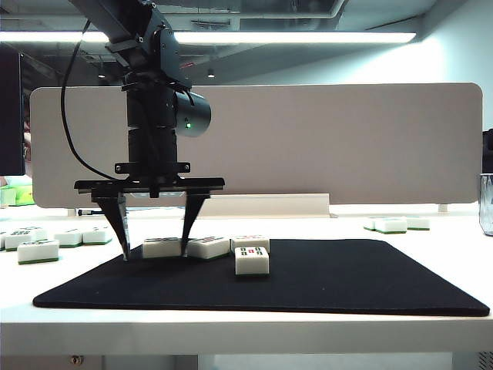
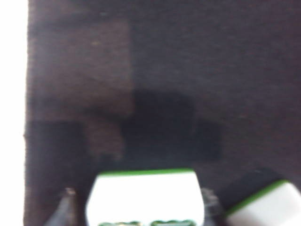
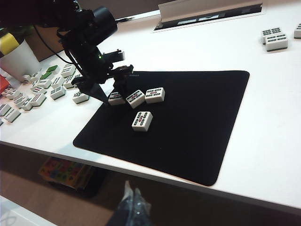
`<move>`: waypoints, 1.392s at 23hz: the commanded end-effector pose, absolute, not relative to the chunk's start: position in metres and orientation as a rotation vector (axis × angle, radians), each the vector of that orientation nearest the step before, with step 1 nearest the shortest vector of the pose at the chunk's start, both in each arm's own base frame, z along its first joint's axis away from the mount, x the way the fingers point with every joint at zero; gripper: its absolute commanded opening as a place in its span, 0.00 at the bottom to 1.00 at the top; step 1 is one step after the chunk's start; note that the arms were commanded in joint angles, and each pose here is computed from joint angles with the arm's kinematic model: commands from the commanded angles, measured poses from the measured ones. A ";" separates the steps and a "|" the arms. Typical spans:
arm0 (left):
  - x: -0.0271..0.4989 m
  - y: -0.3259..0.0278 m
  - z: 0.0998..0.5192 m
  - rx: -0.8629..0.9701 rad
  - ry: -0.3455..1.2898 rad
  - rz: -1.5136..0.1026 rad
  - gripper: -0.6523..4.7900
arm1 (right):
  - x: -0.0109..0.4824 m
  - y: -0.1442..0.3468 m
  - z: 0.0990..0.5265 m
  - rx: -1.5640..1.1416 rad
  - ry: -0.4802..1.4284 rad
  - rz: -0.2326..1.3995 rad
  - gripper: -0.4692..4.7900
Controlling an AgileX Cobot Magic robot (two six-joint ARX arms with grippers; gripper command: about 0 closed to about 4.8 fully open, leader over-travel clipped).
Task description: Arrange four mahjong tiles into a neat stack, creating two layers of paired tiles.
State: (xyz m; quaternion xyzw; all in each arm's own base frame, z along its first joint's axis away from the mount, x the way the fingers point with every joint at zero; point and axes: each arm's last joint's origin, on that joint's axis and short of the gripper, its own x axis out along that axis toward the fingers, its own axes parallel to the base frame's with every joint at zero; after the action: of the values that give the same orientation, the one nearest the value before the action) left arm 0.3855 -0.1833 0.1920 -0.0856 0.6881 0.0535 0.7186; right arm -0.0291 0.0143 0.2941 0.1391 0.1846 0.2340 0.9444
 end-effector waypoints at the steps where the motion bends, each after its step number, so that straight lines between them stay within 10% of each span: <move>1: 0.386 -0.184 0.191 -0.160 1.526 0.088 0.61 | -0.032 0.014 0.295 0.274 0.351 0.478 0.09; 19: 0.379 -0.180 0.218 0.099 1.465 -0.194 0.46 | -0.032 0.014 0.295 0.275 0.352 0.478 0.09; 32: 0.335 -0.220 0.246 0.832 1.237 -1.080 0.46 | -0.031 0.014 0.295 0.272 0.350 0.459 0.09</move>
State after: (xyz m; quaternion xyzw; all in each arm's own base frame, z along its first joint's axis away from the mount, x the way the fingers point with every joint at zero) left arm 0.3385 -0.2151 0.2441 0.3357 0.5585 -0.4371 0.6199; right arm -0.0289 0.0138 0.2940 0.1376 0.1839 0.2245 0.9470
